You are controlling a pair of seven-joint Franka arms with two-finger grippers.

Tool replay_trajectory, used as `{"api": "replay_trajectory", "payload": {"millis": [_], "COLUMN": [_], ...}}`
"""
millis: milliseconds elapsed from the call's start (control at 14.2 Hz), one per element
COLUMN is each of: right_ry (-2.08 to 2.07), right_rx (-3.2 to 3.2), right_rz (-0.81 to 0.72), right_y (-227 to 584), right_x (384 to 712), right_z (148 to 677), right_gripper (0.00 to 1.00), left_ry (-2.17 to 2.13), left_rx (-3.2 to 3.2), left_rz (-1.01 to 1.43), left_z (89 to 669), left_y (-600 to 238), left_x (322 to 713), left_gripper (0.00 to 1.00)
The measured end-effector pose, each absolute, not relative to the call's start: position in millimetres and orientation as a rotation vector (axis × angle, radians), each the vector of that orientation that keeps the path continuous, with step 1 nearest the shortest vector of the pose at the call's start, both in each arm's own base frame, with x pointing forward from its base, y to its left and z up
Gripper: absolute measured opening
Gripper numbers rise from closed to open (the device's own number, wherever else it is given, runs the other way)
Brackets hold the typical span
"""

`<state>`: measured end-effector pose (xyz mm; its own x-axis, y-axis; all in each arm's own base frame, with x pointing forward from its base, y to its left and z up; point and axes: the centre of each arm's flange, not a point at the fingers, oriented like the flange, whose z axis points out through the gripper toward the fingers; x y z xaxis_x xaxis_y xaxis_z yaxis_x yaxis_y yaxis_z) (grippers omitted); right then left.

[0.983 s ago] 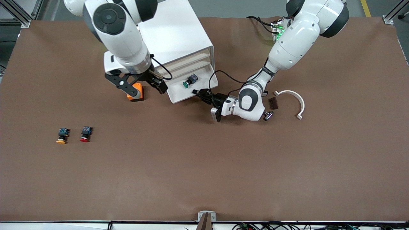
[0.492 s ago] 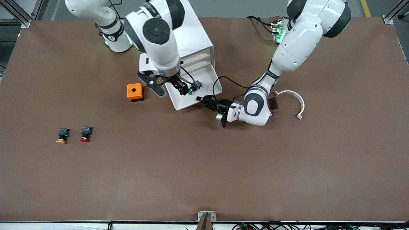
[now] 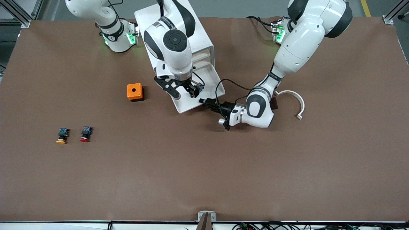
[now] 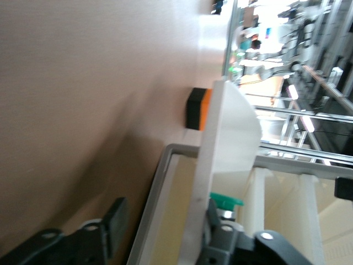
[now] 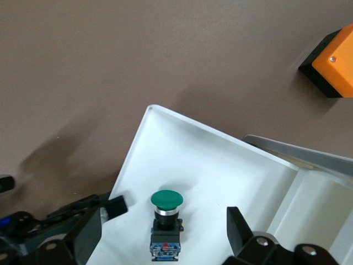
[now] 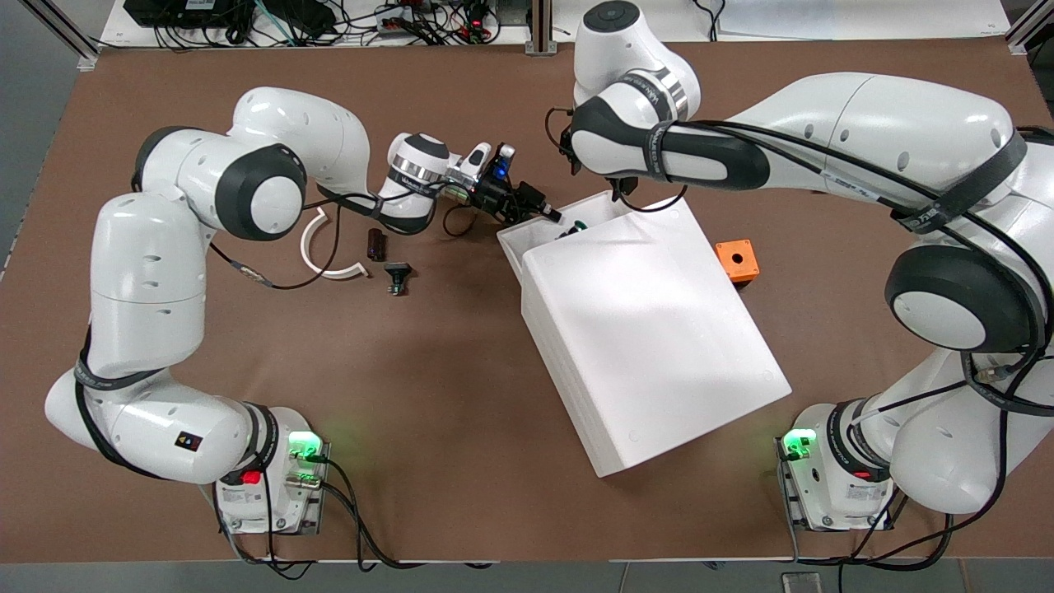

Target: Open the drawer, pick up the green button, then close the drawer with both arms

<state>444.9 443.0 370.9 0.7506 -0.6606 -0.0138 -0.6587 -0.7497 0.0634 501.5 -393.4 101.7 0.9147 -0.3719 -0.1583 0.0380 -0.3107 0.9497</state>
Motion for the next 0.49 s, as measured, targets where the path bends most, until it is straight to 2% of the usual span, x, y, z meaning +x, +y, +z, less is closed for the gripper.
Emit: {"api": "replay_trajectory", "payload": {"millis": [211,492], "right_ry": [-1.044,-1.009], "right_rx": [2.897,2.932], "right_rz": [-0.044,-0.030], "right_y": [459.0,480.3], "right_x": [434.1,422.5], "right_z": [350.0,325.8], "right_gripper": [1.00,1.00], "left_ry": [-0.213,-0.191], "left_rx": [1.972,2.171], "left_rz": [-0.507,-0.556], "left_z": [119.0,162.0], "left_y": [-374.3,-348.5], "left_x": [531.6,570.4], "left_gripper": [0.99,1.00]}}
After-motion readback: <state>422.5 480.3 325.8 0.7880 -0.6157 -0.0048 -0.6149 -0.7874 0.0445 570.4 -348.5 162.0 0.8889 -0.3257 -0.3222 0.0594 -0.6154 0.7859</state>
